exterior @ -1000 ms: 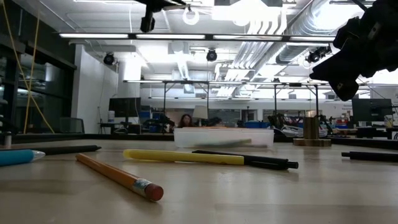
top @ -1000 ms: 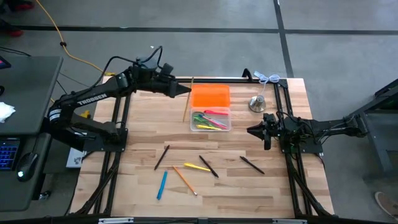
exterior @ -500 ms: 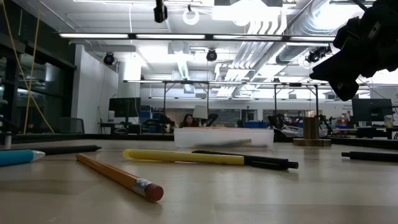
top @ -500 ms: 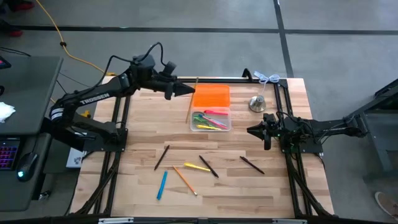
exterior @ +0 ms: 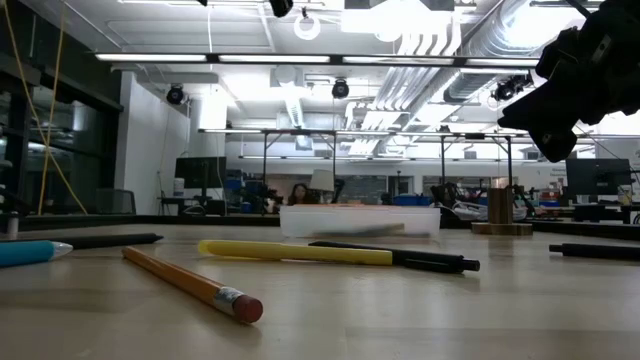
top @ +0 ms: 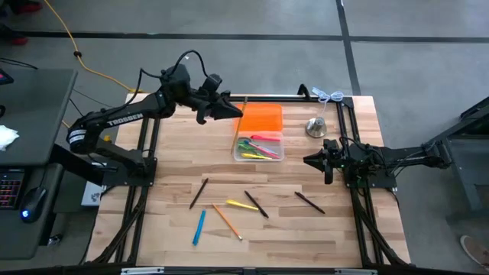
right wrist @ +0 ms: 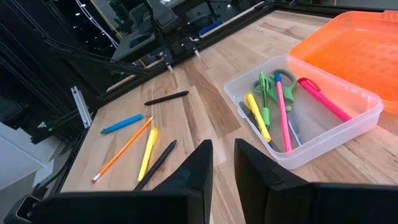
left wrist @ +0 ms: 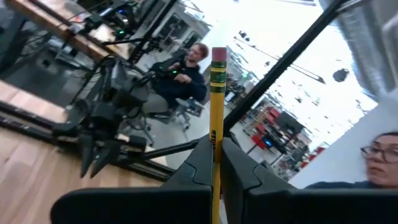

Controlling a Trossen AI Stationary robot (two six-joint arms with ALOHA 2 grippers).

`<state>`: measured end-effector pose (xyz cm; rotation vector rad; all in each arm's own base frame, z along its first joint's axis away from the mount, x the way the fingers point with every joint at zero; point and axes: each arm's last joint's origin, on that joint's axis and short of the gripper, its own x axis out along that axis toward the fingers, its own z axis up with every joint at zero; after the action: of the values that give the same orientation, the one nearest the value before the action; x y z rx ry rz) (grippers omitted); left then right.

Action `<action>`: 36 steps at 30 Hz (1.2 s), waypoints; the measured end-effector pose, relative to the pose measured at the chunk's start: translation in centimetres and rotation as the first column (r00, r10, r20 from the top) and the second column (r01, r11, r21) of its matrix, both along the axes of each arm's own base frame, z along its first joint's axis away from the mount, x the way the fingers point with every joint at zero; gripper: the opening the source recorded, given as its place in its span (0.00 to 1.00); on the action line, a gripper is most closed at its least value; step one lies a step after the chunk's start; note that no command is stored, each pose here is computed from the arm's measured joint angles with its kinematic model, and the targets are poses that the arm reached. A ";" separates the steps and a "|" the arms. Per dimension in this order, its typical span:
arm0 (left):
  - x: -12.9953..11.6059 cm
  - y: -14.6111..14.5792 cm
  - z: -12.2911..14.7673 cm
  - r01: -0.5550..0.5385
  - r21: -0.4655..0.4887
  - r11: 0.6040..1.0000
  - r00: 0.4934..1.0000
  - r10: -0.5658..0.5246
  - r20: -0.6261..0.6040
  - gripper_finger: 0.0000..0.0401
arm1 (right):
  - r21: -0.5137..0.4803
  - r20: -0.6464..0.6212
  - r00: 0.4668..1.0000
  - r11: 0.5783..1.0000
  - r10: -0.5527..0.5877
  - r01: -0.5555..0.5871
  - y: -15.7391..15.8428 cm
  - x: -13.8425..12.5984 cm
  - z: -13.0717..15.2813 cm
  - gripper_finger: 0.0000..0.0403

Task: Pick & place school supplies into a supply box
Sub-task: Put the yellow pencil into the supply box

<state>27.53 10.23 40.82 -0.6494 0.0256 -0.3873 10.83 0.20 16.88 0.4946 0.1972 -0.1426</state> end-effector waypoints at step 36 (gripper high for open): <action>1.5 0.7 -3.6 -0.053 -0.103 0.993 0.966 0.025 -0.257 0.10 | 0.021 0.002 1.000 1.000 -0.009 0.009 0.0 0.0 0.0 0.11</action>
<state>28.98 10.95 37.24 -0.8036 0.2385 -0.2655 10.83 0.19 16.89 0.5168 0.1943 -0.1489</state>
